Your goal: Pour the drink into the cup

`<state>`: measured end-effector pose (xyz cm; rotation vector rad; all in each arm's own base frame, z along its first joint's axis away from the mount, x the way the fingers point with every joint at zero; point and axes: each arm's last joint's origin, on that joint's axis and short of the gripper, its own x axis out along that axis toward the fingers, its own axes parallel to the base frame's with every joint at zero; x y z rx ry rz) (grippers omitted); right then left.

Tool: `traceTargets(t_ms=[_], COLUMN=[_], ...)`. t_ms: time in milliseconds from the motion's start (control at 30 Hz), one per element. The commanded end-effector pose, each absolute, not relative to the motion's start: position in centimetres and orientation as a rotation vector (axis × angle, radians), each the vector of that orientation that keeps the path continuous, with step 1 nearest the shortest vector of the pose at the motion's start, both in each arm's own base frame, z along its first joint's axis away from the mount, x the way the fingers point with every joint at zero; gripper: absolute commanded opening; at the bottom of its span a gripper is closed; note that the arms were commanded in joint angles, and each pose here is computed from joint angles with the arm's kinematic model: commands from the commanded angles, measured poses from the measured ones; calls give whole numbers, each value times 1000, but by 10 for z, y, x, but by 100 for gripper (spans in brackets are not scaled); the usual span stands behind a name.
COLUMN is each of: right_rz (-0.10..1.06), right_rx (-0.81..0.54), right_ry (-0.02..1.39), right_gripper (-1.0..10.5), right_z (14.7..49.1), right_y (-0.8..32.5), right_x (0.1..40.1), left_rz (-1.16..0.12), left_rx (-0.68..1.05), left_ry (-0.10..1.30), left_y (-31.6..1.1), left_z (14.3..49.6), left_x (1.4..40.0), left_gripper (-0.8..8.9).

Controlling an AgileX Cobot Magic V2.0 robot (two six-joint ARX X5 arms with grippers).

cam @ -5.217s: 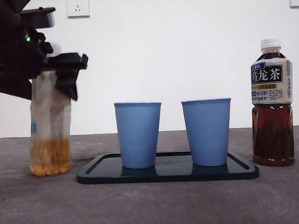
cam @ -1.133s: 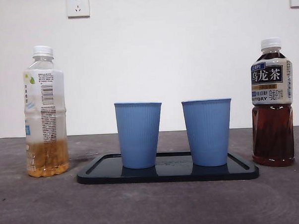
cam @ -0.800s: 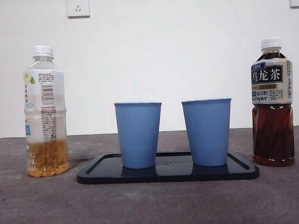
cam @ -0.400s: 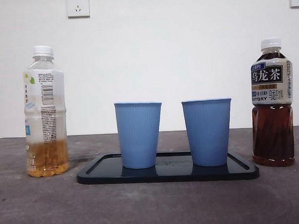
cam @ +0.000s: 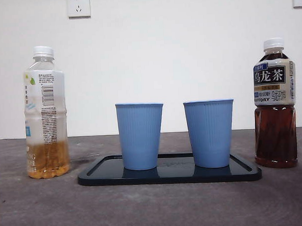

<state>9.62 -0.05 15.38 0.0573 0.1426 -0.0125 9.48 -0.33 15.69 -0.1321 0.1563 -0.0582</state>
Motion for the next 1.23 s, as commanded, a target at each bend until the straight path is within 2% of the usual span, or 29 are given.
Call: traceTargets(t_ms=[33,1233], right_rz=[-15,-14], right_rx=[67,59], right_ry=[171,148], right_gripper=[23,23], right_z=[150,152], right_y=[0,0], right_x=[96,96], left_rz=[-53,-53], left_rx=[-138,-138], left_ry=[182,181], left_y=[-3,-3], left_z=[149,149], left_x=[96,96], left_gripper=[6,6])
